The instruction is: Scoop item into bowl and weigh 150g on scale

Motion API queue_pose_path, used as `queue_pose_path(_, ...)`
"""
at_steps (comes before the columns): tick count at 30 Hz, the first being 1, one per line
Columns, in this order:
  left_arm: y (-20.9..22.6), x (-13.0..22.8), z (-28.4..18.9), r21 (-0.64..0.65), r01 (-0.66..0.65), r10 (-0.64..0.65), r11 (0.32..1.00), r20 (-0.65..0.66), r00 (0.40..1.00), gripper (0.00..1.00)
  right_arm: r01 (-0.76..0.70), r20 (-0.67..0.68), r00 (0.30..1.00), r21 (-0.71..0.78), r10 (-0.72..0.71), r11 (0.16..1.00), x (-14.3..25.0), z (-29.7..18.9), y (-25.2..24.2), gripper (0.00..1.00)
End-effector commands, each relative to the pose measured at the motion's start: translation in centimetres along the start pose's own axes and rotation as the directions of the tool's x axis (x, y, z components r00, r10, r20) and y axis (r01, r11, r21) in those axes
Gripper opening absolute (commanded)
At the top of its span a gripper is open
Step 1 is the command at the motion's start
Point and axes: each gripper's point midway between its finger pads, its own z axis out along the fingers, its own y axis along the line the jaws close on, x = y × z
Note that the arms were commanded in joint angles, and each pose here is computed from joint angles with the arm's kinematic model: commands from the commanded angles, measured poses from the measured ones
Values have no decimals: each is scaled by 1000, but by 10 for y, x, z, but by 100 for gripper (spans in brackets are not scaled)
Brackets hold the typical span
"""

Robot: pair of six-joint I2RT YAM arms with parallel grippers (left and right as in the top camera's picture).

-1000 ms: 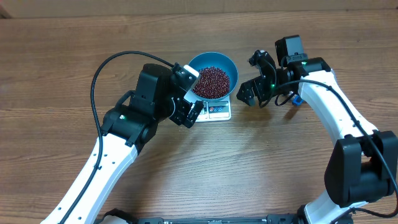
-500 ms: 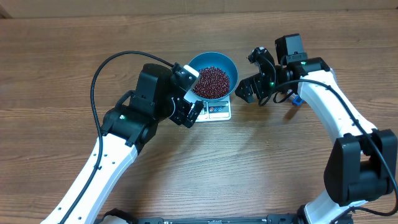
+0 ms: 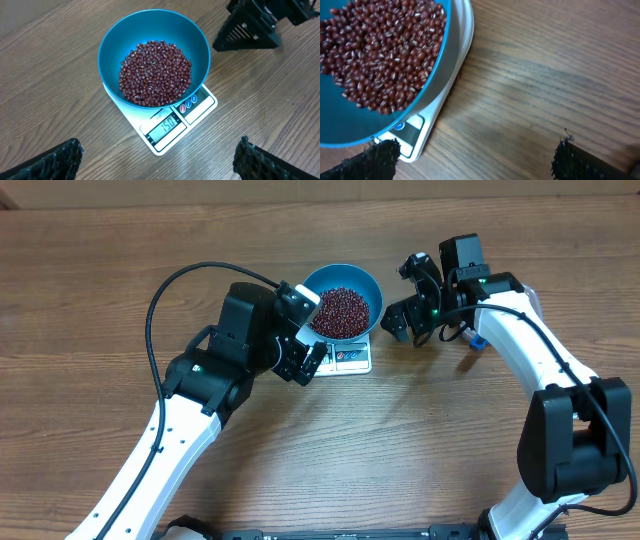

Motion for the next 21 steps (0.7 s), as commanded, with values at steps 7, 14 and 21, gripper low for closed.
queue_pose_path(7,-2,-4,-6,8,-20,20,1000,21,1000,100,1,6,1000,57,-1,998,-2,5,-12,100)
queue_pose_path(14,-2,-4,-6,8,-19,19,1000,21,1000,100,0,3,1000,56,-1,998,-2,10,-13,100)
queue_pose_path(21,-2,-4,-6,8,-20,20,1000,21,1000,100,-27,-8,1000,32,27,999,2,18,-12,100)
